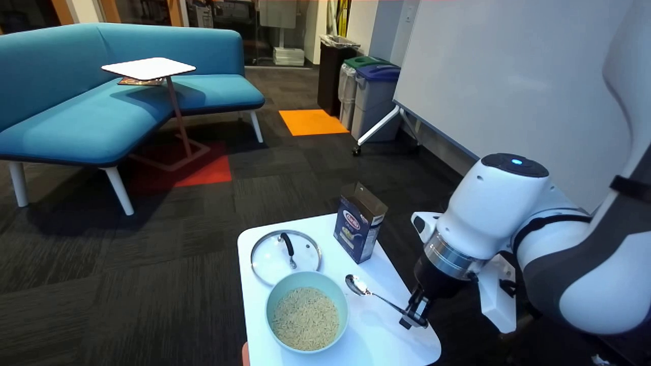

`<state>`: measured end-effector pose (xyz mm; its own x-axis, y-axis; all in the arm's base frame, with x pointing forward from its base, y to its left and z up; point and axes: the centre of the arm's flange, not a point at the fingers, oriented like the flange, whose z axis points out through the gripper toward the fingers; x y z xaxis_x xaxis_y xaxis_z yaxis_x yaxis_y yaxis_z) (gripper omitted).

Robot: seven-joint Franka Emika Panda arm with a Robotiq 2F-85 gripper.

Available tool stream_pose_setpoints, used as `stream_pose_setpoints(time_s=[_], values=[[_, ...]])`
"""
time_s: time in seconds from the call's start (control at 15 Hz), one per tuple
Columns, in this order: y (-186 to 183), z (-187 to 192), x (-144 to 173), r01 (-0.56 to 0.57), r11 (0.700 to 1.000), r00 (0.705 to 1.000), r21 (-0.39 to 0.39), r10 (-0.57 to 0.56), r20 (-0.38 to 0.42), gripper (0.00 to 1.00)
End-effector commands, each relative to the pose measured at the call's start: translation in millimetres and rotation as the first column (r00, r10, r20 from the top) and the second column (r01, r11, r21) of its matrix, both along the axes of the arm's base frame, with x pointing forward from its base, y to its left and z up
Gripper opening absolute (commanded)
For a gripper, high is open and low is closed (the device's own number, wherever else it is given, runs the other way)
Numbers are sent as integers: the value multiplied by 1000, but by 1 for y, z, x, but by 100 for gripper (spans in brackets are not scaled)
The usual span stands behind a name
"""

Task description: Remove the spoon from the bowl

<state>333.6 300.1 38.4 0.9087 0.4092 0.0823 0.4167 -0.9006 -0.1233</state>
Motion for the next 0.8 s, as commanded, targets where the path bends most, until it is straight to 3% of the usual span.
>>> stream_pose_setpoints(time_s=[0.0,0.6,0.73], values=[[11,-11,14,-16,1000,1000,-25,17,20,4],[23,-28,43,-16,996,1000,-91,14,-21,4],[24,-27,45,-18,995,999,-100,15,-35,44]])
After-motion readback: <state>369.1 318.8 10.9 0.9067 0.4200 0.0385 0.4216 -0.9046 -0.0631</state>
